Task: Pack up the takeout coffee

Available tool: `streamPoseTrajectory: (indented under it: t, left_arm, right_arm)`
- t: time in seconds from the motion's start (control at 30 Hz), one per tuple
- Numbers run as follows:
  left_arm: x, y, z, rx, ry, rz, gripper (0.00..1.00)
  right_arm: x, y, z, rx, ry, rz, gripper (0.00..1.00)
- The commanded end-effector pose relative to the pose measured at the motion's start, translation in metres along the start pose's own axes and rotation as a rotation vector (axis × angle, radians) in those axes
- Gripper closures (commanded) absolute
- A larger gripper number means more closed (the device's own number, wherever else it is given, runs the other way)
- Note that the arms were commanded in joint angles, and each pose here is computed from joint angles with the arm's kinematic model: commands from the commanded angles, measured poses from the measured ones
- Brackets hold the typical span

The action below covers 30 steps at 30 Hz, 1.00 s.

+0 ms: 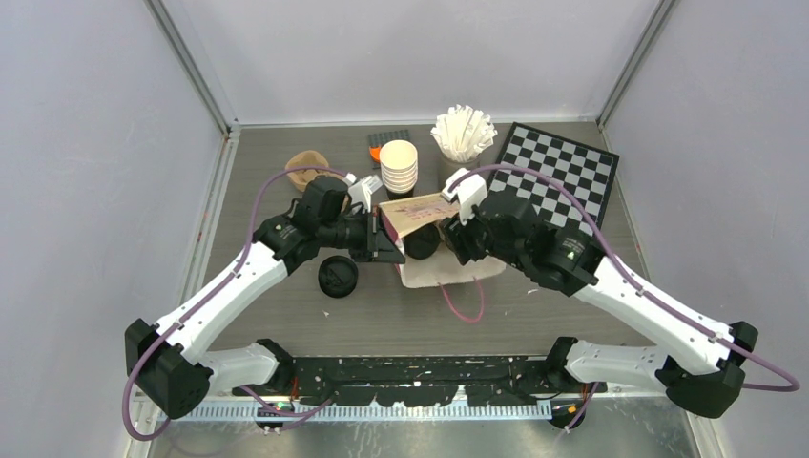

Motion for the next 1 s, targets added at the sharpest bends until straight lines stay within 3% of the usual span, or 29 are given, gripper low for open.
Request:
streamPoseTrajectory:
  t: [0.0, 0.2, 0.4, 0.97]
  left_arm:
    - [-0.017, 0.005, -0.012, -0.037, -0.046, 0.023, 1.00]
    - [-0.018, 0.007, -0.012, -0.046, -0.048, 0.017, 1.00]
    - [-0.019, 0.010, -0.011, -0.046, -0.058, 0.014, 1.00]
    - [-0.046, 0.022, -0.021, -0.010, -0.006, -0.032, 1.00]
  right_arm:
    - [-0.022, 0.024, -0.031, -0.036, -0.115, 0.109, 0.38]
    - [-0.030, 0.024, -0.055, -0.019, -0.160, 0.190, 0.36]
    - [-0.017, 0.018, -0.068, 0.012, -0.047, 0.232, 0.36]
    - [0.004, 0.020, -0.021, 0.112, 0.090, 0.137, 0.40]
Point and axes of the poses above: each gripper's point midway between its finger pads, its own z axis out along the fingers, its own x axis along the line the jaws close on, y = z × x, the point moved 7 cm from there along -z, back along the fingers, and after that the axes turned 14 degrees about -z, right-handed, at the moved point
